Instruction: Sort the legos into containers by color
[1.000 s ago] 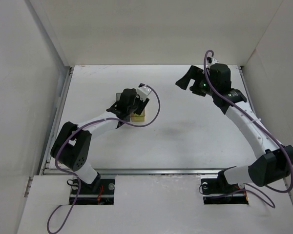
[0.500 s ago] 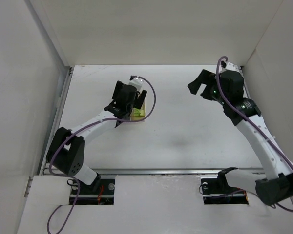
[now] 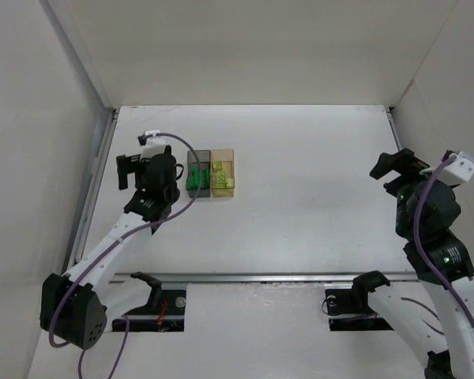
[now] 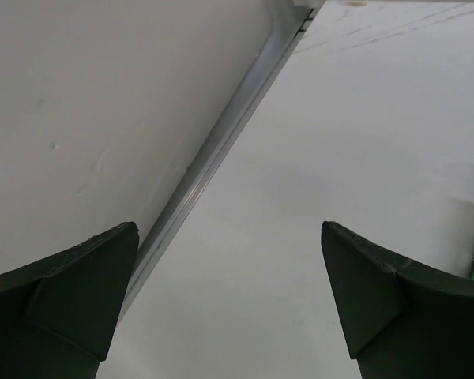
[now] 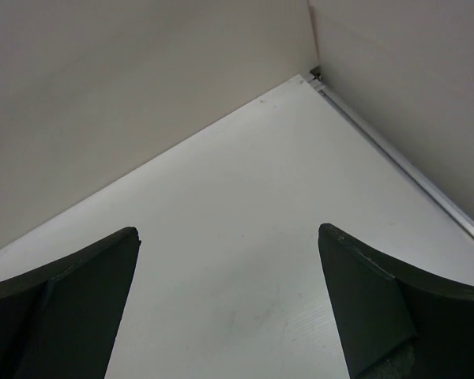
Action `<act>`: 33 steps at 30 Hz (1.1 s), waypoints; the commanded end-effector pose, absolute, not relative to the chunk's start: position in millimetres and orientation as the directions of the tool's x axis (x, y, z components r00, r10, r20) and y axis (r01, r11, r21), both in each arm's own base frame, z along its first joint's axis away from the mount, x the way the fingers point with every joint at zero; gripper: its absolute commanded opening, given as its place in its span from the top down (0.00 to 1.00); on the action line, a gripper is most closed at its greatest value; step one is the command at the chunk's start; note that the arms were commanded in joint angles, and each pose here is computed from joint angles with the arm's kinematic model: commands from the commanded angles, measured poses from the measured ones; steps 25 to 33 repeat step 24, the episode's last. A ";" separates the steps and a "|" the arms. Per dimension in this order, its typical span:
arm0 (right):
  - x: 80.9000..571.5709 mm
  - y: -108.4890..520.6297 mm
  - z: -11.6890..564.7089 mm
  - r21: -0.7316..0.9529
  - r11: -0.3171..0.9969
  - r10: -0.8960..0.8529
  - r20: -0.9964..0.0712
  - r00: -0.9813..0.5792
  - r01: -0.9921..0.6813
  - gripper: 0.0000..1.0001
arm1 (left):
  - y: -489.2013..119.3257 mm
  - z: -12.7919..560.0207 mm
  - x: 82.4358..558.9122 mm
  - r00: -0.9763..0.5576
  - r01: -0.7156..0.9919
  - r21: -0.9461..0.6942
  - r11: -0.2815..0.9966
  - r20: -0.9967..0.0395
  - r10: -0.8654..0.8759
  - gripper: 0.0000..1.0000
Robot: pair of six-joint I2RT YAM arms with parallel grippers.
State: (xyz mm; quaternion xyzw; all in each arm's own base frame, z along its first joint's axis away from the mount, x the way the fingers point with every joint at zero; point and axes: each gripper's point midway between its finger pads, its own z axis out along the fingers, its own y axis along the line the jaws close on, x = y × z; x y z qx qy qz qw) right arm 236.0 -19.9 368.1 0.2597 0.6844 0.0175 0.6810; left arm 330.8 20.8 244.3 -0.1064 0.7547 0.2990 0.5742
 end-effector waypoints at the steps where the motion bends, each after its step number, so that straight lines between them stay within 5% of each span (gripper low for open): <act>1: 235.7 -29.1 367.1 0.289 0.885 0.289 -0.956 0.056 0.365 0.00 | 50.6 221.4 299.9 -0.359 -0.600 0.341 0.724 -0.923 0.137 0.00; 8: 227.9 -26.4 357.3 0.293 0.881 0.320 -0.947 -0.011 0.370 0.00 | 96.5 199.7 277.1 -0.371 -0.709 0.311 0.633 -0.928 0.041 0.00; 18: 207.9 -39.4 373.5 0.400 0.840 0.378 -0.916 0.133 0.367 0.00 | 114.4 156.5 243.4 -0.403 -0.739 0.339 0.583 -0.915 0.021 0.00; 33: 219.4 -31.4 365.5 0.376 0.852 0.374 -0.924 0.079 0.365 0.00 | 111.3 157.9 251.6 -0.393 -0.732 0.323 0.600 -0.920 0.015 0.00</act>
